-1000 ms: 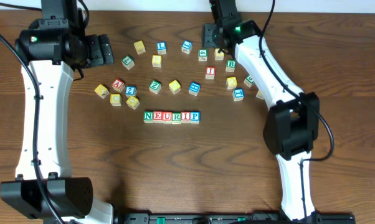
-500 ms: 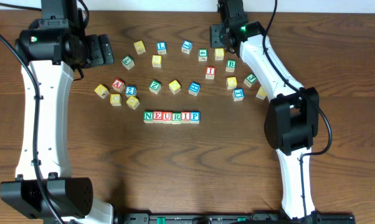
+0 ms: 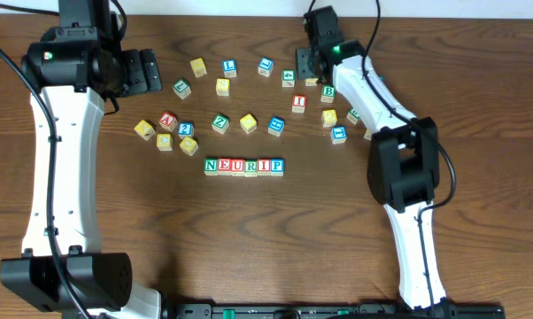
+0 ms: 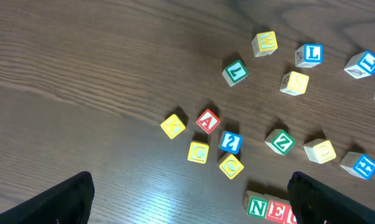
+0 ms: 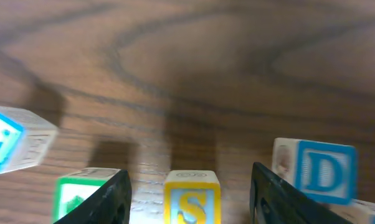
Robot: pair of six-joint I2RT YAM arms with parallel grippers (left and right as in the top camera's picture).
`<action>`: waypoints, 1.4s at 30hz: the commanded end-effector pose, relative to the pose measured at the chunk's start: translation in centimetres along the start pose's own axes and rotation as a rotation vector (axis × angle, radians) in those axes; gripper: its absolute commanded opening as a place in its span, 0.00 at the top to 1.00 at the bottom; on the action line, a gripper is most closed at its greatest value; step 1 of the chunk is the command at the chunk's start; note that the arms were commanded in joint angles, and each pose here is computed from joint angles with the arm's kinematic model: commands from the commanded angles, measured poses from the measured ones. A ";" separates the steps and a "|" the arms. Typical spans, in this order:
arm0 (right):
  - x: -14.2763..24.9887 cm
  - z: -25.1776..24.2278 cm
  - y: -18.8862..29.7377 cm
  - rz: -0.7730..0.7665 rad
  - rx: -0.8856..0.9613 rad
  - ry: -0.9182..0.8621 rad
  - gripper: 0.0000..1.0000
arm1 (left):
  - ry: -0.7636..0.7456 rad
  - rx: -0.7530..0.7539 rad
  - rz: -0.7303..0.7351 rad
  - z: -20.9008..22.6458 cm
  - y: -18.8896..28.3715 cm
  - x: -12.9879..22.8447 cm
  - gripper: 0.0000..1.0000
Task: Spell out NEURIPS
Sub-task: 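Lower the right gripper and close it on the yellow S block, then lift the yellow S block and carry it toward the P block's right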
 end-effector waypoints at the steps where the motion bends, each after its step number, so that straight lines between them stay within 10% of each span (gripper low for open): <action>1: -0.1 -0.1 -0.6 -0.004 -0.001 0.004 0.45 | -0.001 -0.004 -0.018 0.2 0.5 -0.4 0.02; 42: -1.5 -0.3 2.5 -0.030 0.001 -0.052 0.76 | -0.001 -0.004 -0.018 0.2 0.5 -0.4 0.02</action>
Point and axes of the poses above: each gripper's point midway between its finger pads, its own y axis back along the fingers, its own z axis along the line the jaws close on, x = y × z, the point moved 6 cm from there along y, back along the fingers, and after that the axes turned 2 degrees about y, right-handed, at the moved point
